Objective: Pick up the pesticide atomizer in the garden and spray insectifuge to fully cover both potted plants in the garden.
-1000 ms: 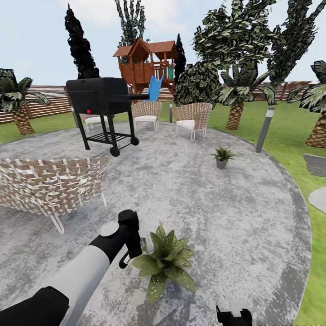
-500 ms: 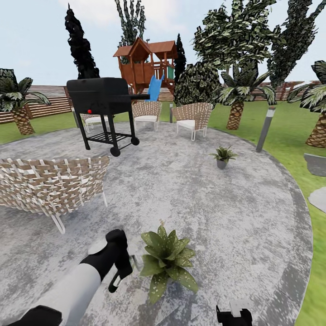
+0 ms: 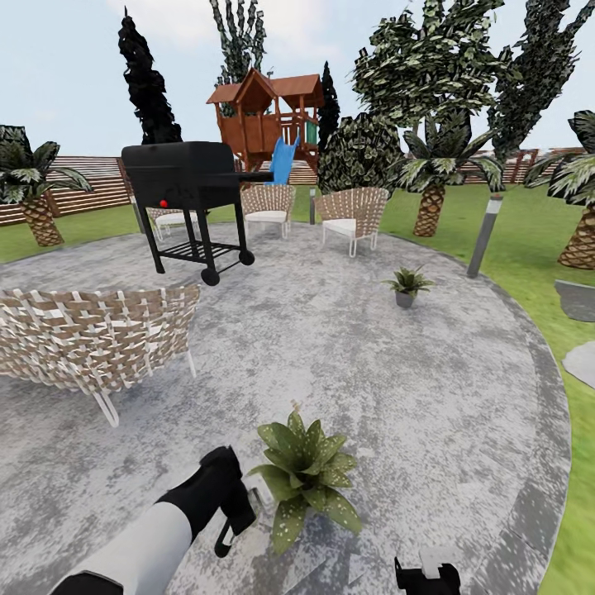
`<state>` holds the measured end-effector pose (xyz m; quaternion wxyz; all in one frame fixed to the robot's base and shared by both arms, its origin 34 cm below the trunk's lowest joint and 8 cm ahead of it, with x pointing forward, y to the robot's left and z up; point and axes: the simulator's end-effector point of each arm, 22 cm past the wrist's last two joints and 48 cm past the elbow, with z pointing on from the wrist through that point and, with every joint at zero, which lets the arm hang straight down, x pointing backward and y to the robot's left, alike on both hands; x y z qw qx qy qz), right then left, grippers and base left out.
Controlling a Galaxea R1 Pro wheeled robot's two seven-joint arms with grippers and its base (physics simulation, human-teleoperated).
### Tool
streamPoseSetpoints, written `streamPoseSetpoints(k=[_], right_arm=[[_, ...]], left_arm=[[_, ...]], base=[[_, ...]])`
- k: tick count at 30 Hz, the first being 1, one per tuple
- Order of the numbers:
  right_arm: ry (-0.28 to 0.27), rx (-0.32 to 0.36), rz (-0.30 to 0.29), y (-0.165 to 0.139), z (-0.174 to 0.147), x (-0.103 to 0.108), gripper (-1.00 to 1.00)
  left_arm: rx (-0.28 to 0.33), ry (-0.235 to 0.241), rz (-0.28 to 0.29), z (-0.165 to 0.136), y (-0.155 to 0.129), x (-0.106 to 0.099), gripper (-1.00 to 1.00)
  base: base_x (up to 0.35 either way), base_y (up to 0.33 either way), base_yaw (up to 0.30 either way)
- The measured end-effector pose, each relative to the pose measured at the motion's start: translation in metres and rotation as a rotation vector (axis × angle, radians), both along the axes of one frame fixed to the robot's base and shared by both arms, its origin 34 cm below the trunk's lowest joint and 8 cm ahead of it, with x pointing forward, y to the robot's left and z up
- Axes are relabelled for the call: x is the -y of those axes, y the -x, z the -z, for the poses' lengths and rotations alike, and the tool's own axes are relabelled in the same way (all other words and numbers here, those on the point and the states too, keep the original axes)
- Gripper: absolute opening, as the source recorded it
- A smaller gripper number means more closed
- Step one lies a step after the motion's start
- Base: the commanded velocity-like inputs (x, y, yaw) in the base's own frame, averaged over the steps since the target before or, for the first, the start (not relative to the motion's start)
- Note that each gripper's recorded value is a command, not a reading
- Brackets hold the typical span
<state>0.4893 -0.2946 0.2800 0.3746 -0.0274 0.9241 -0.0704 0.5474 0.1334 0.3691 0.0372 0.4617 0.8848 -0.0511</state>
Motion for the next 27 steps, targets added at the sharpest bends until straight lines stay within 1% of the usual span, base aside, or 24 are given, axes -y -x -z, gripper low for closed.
streamPoseSetpoints(k=[3,6,9,12,15,16,18,20,21,22,25,27], right_arm=[[0.0,0.0,0.001,0.0,0.0,0.0,1.0],[-0.001,0.0,0.001,0.0,0.0,0.0,1.0],[0.0,0.0,0.001,0.0,0.0,0.0,1.0],[0.0,0.0,0.001,0.0,0.0,0.0,1.0],[0.0,0.0,0.002,0.0,0.0,0.0,1.0],[0.0,0.0,0.002,0.0,0.0,0.0,1.0],[0.0,0.0,0.002,0.0,0.0,0.0,1.0],[0.0,0.0,0.002,0.0,0.0,0.0,1.0],[0.0,0.0,0.002,0.0,0.0,0.0,1.0],[0.0,0.0,0.003,0.0,0.0,0.0,1.0],[0.0,0.0,0.003,0.0,0.0,0.0,1.0],[0.0,0.0,0.003,0.0,0.0,0.0,1.0]], left_arm=[[0.004,0.005,-0.004,0.0,-0.001,-0.001,-1.0],[0.004,0.009,-0.011,-0.001,-0.002,-0.001,-1.0],[-0.005,0.005,-0.015,0.002,0.001,-0.003,-1.0],[-0.008,0.002,-0.014,0.003,0.003,-0.006,-1.0],[-0.006,-0.012,-0.023,0.005,0.002,-0.019,-1.0],[-0.003,-0.013,-0.025,0.005,0.001,-0.02,-1.0],[0.017,-0.032,-0.029,0.006,-0.003,-0.026,-1.0],[0.056,-0.06,-0.049,0.007,-0.012,-0.037,-1.0],[0.062,-0.047,-0.094,0.007,-0.016,-0.046,-1.0],[0.062,-0.036,-0.119,0.007,-0.017,-0.049,-1.0],[0.081,-0.034,-0.134,0.006,-0.022,-0.049,-1.0],[0.088,-0.023,-0.13,0.005,-0.024,-0.047,-1.0]], base=[[0.0,0.006,0.0],[0.0,0.191,-0.016],[0.0,0.21,-0.2],[0.0,0.039,-0.256],[0.0,0.005,-0.071],[0.0,0.001,-0.014],[0.0,0.0,-0.005],[0.0,0.0,-0.001],[0.0,0.0,0.0],[0.0,0.0,0.0],[0.0,0.0,0.0],[0.0,0.0,0.0]])
